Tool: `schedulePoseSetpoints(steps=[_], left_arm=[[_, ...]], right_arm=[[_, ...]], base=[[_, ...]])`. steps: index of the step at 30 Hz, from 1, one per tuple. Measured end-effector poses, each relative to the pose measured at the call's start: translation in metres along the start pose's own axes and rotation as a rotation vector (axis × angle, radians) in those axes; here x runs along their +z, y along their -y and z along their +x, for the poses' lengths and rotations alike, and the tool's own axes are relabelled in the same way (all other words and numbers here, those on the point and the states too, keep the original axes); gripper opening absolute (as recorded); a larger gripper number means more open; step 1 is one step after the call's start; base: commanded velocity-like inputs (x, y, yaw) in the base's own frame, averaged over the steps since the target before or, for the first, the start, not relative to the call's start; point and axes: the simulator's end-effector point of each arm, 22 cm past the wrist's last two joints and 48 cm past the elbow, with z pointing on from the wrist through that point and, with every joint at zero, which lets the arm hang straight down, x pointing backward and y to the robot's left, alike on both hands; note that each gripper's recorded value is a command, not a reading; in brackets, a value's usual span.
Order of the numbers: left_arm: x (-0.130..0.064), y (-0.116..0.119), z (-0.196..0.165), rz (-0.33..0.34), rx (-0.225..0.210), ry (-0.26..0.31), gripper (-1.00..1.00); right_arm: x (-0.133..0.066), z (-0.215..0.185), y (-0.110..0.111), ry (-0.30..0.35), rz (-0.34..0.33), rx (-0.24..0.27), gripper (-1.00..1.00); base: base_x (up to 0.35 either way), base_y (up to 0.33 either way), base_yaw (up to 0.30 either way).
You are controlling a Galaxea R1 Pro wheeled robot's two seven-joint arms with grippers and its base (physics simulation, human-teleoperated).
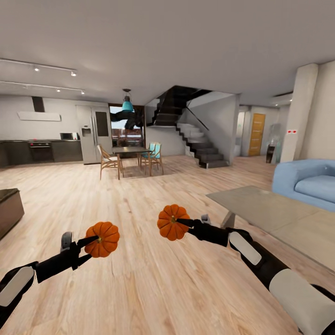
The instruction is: Place each of the two pumpkins and all three candles from the living room inside a cabinet in the living room (use any cabinet), then make sure every cabinet is closed, and position the cauldron so it is next to a table in the living room.
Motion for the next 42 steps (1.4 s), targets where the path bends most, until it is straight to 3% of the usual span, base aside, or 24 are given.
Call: schedulePoseSetpoints(steps=[11,22,31,42], left_arm=[[0.0009,-0.0018,0.0006,-0.002,-0.002,-0.002,-1.00],[0.0016,-0.0021,0.0006,0.004,-0.013,-0.001,-1.00],[0.0020,-0.0042,0.0008,0.001,-0.015,-0.002,-1.00],[0.0024,-0.0058,0.0020,-0.006,-0.011,-0.006,-1.00]], right_arm=[[0.0006,0.0009,0.0026,-0.002,0.002,0.004,-1.00],[0.0012,0.0011,0.0038,-0.001,-0.001,0.014,-1.00],[0.0018,0.0020,0.0059,-0.003,0.000,0.017,-1.00],[0.0020,0.0016,0.0051,-0.001,-0.003,0.016,-1.00]], base=[[0.204,0.004,0.279],[0.022,-0.044,0.279],[-0.041,-0.233,0.255],[0.002,-0.269,0.033]])
